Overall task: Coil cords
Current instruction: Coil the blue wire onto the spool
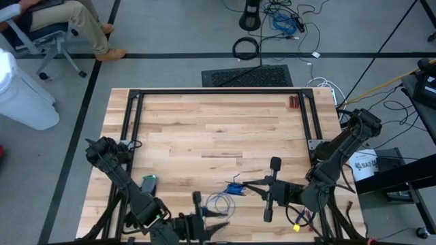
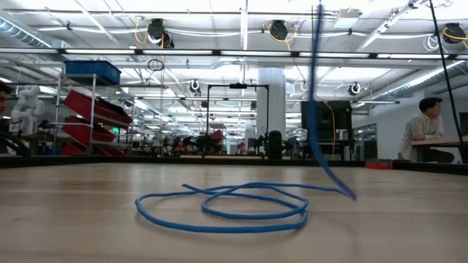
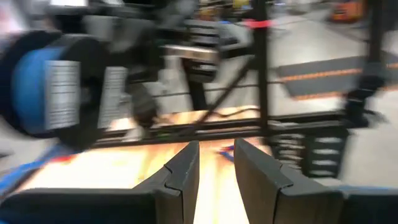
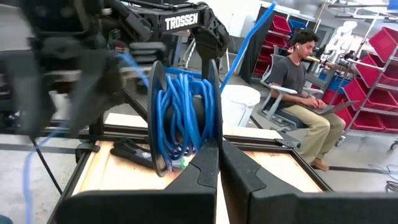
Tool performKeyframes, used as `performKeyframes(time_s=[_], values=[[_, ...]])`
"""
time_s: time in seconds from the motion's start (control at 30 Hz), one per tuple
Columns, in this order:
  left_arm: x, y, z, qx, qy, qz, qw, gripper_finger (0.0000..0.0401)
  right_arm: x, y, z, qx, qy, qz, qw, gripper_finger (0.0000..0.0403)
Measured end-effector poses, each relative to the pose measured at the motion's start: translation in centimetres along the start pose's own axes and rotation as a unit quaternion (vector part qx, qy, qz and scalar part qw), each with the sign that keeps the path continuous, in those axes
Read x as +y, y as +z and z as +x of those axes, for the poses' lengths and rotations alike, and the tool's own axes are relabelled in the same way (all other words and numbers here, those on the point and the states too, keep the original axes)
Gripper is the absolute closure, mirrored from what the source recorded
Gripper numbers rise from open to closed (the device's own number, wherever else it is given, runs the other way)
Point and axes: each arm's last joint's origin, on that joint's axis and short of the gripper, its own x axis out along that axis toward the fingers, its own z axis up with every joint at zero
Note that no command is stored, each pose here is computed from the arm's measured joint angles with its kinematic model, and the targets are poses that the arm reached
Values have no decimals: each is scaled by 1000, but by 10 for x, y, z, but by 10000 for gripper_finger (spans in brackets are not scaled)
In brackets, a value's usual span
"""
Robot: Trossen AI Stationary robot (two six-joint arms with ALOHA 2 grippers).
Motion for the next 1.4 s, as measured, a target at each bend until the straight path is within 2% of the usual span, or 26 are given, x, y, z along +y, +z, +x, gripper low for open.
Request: performKeyframes(time_s=[0.13, 0.23, 0.57, 0.77, 0.87, 1.4], values=[[5, 2, -4, -2, 93, 13, 996, 296, 3, 1, -5, -2, 10, -5, 1000, 403], [6, 2, -5, 2, 115, 40, 993, 296, 4, 3, -10, -5, 18, -14, 1000, 403], [6, 5, -4, -1, 119, 68, 991, 296, 7, 2, -12, -7, 52, -31, 998, 403], [6, 9, -5, -13, 111, 68, 991, 296, 7, 2, -12, -7, 51, -32, 998, 403], [7, 9, -3, -14, 111, 66, 991, 296, 7, 2, -11, -8, 68, -34, 997, 403], [11, 11, 7, -26, 45, 57, 997, 296, 8, 1, -9, -8, 94, -44, 995, 403]])
